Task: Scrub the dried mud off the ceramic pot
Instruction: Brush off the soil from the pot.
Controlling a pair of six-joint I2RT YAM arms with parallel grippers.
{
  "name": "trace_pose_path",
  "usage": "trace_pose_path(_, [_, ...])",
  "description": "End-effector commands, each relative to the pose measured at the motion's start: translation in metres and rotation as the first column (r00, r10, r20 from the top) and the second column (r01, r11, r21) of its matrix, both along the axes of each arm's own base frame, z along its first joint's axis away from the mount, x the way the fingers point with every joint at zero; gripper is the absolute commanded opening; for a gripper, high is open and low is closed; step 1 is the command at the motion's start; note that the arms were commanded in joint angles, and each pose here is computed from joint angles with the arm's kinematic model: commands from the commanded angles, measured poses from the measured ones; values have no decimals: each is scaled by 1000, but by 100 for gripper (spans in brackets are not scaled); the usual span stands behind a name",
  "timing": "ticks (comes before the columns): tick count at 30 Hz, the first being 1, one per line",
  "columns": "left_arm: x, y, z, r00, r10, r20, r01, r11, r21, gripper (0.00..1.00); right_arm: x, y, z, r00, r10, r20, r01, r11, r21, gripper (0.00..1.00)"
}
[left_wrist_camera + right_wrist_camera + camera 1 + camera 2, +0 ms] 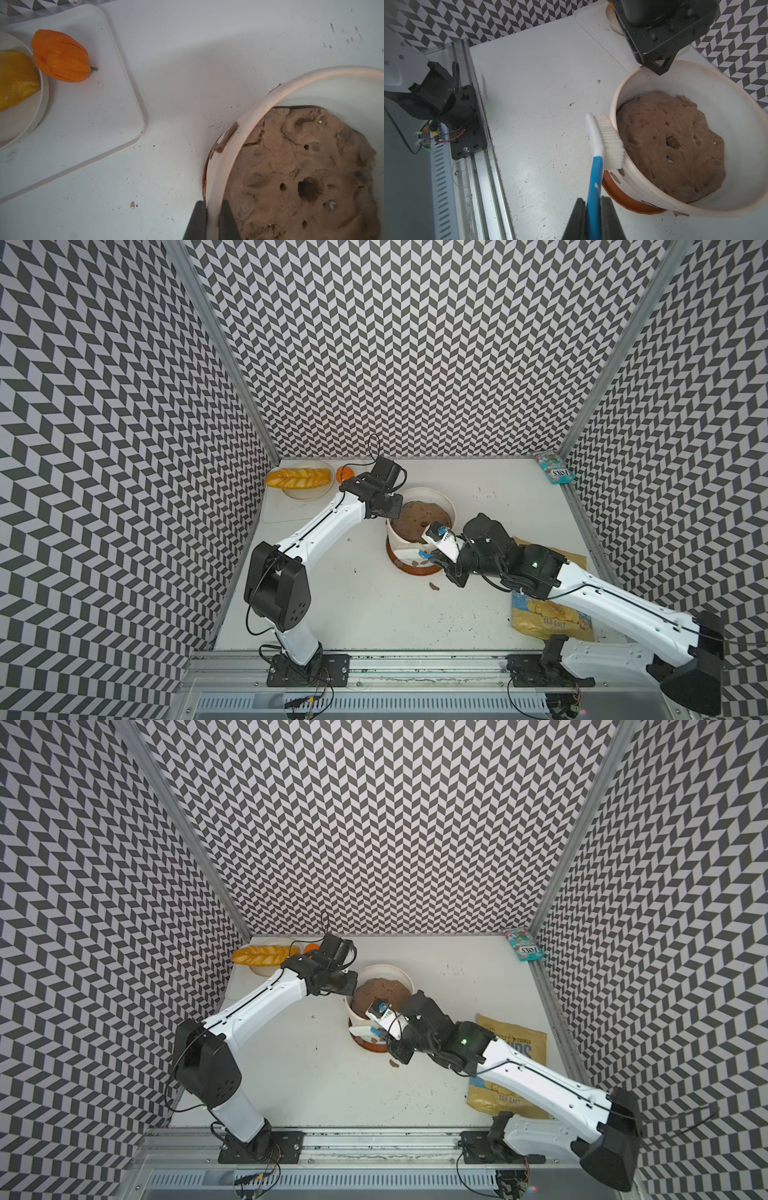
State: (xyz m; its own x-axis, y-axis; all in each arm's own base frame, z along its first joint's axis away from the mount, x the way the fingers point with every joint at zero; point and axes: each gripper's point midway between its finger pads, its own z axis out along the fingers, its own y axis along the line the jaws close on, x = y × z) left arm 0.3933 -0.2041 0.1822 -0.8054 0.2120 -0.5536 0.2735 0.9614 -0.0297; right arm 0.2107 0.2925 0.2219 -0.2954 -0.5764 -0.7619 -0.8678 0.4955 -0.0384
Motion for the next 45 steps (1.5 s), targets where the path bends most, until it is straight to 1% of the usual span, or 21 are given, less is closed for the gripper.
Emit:
trace_pose_path(1, [16, 15, 2, 998, 18, 53, -19, 999, 32, 0, 42, -30, -6, 981, -179, 69, 184, 979, -85, 0])
trace_pose_path(6, [17, 8, 0, 998, -46, 50, 45, 998, 36, 0, 42, -44, -17, 977, -208, 46, 212, 968, -132, 0])
trace_pose_path(9, [17, 9, -2, 997, -55, 53, 53, 997, 48, 0, 40, -56, -25, 971, -235, 30, 237, 954, -183, 0])
trace_pose_path(14, [16, 9, -2, 996, -68, 56, 65, 996, 56, 0, 34, -70, -41, 970, -242, 26, 240, 937, -255, 0])
trace_pose_path(16, [16, 9, -2, 996, -67, 56, 64, 996, 57, 0, 23, -62, -46, 984, -180, -18, 170, 953, -250, 0])
trace_pose_path(18, [16, 9, -2, 996, -67, 56, 64, 997, 54, 0, 5, -47, -46, 995, -78, -55, 64, 973, -220, 0])
trace_pose_path(19, [16, 8, -3, 996, -71, 51, 69, 996, 50, 0, -7, -36, -41, 998, -9, -64, -4, 981, -193, 0])
trace_pose_path(21, [15, 8, -4, 996, -72, 44, 70, 996, 50, 0, -23, -21, -28, 994, 83, -69, -92, 988, -126, 0])
trace_pose_path(23, [15, 8, -4, 996, -72, 44, 69, 996, 54, 0, -29, -12, -11, 990, 132, -44, -134, 989, -57, 0])
trace_pose_path(27, [15, 9, 0, 996, -68, 56, 65, 996, 53, 0, -13, -15, 23, 994, 58, 88, -60, 998, 27, 0])
trace_pose_path(29, [14, 9, 1, 996, -70, 55, 67, 996, 53, 0, -10, -15, 35, 992, 57, 113, -64, 996, 60, 0])
trace_pose_path(31, [14, 9, 1, 996, -70, 55, 67, 996, 52, 0, -2, -17, 37, 991, 28, 130, -36, 997, 63, 0])
trace_pose_path(33, [13, 9, 0, 996, -72, 50, 69, 996, 50, 0, 12, -23, 28, 992, -10, 126, 6, 1000, 29, 0])
trace_pose_path(35, [13, 9, 0, 996, -73, 49, 70, 996, 48, 0, 28, -33, 19, 990, -84, 111, 86, 996, -15, 0])
trace_pose_path(39, [12, 9, 0, 996, -74, 50, 71, 996, 48, 0, 43, -51, -4, 981, -179, 69, 185, 977, -102, 0])
trace_pose_path(45, [12, 7, 3, 995, -80, 55, 78, 996, 32, 0, 40, -62, -38, 980, -199, 22, 200, 959, -203, 0])
